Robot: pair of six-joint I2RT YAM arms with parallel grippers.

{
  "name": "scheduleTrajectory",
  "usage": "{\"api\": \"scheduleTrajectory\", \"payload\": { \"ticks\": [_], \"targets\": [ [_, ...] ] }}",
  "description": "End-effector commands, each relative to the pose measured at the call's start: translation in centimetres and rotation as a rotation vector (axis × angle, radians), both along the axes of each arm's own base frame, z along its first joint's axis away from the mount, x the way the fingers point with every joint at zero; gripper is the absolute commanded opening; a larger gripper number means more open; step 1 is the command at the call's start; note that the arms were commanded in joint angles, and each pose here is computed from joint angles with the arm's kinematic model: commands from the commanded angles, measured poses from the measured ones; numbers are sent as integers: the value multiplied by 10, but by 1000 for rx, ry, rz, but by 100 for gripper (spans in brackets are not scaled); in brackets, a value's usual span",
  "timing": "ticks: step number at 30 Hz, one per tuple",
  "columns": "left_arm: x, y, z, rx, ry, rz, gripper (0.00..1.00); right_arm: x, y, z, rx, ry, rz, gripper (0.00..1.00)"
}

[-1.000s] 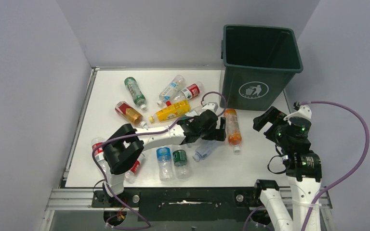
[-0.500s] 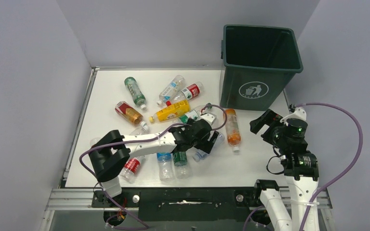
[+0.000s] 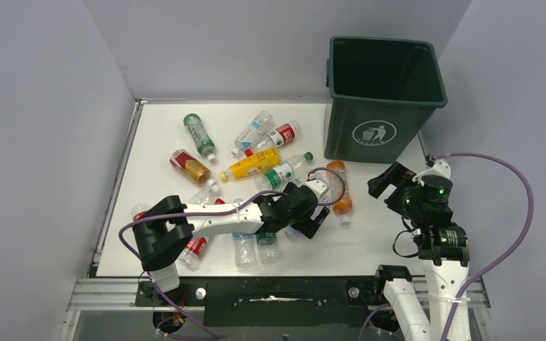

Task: Put the plastic bottles in the bin
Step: Pick up the plastic bottle at the center of the board.

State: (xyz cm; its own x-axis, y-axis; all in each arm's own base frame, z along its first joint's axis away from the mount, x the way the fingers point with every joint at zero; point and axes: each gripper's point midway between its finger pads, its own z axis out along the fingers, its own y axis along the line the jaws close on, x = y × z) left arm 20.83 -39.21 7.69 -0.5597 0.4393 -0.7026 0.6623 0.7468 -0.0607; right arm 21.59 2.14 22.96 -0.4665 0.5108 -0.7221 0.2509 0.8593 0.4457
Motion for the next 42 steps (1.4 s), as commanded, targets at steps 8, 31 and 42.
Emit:
{"api": "scheduleTrajectory", "payload": {
  "ticks": [8, 31, 42],
  "targets": [
    [5, -13, -12, 19, -24, -8, 82, 4, 2, 6, 11, -48, 6, 98],
    [17, -9, 58, -32, -102, 46, 44, 0, 1, 8, -3, -48, 11, 98],
    [27, -6, 190, -201, -230, 58, 44, -1, 1, 10, -8, -45, 12, 98]
  ]
}}
